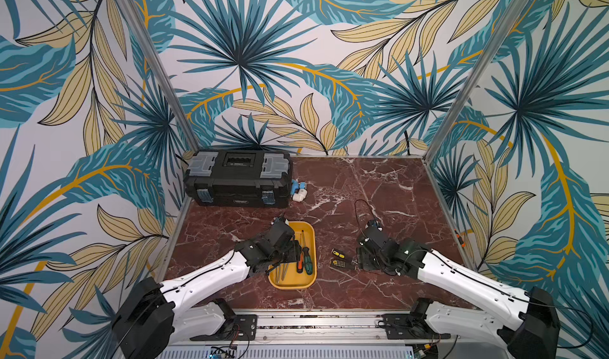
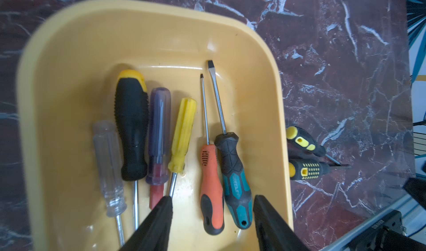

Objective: Put the screwdriver on the desktop into the storage box
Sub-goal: Pick up the screwdriver from the center of the board, then place the screwdriver in the storage box, then pick up the screwdriver from the center of the board.

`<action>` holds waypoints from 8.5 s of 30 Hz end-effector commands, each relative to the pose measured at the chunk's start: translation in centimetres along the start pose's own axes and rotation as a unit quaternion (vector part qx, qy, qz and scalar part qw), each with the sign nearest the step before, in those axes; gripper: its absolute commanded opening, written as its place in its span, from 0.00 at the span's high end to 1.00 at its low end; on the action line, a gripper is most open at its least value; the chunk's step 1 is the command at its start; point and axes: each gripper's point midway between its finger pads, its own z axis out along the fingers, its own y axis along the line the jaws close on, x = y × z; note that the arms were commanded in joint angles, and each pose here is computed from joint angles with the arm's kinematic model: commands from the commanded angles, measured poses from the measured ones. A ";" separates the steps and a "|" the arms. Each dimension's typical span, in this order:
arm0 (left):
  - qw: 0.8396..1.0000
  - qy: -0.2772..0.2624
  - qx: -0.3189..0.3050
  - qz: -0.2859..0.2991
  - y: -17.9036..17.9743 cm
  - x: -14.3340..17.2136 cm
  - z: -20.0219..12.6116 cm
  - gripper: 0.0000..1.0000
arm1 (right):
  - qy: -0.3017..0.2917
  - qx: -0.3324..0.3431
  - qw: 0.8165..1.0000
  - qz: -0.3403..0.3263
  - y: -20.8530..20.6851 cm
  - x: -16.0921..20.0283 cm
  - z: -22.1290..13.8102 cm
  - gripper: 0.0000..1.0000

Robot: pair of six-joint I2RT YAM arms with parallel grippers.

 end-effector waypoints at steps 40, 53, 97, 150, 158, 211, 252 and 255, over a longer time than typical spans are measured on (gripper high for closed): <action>0.986 -0.116 0.122 0.001 -5.0 -4.9 -8.1 0.38 | 0.122 0.003 0.992 -0.035 2.6 -1.0 9.4 0.34; 0.984 -0.113 0.137 -0.003 -5.5 -4.9 -8.0 0.38 | 0.119 -0.002 0.993 -0.014 2.0 -0.2 10.4 0.60; 0.871 -0.145 0.469 -0.008 -16.9 -7.5 -16.0 0.14 | -0.092 -0.571 0.815 0.042 15.8 -10.2 -16.3 0.98; 0.948 -0.136 0.256 -0.133 -10.0 -9.4 -8.0 1.00 | -0.027 -0.374 0.922 -0.099 19.0 -2.3 -9.2 0.70; 0.946 -0.134 0.260 -0.139 -9.7 -9.3 -8.0 1.00 | -0.034 -0.368 0.924 -0.099 19.2 -2.6 -9.2 1.00; 0.999 -0.027 0.012 -0.036 0.9 0.4 -0.7 1.00 | -0.082 -0.035 0.995 -0.042 3.5 -3.9 -3.5 0.23; 0.962 -0.241 0.111 -0.068 -1.8 -7.1 -13.4 0.38 | 0.136 -0.030 0.988 -0.071 3.8 4.3 6.6 0.26; 0.961 -0.242 0.120 -0.067 -2.1 -7.2 -13.7 0.37 | 0.145 -0.019 0.987 -0.073 3.5 4.8 7.2 0.27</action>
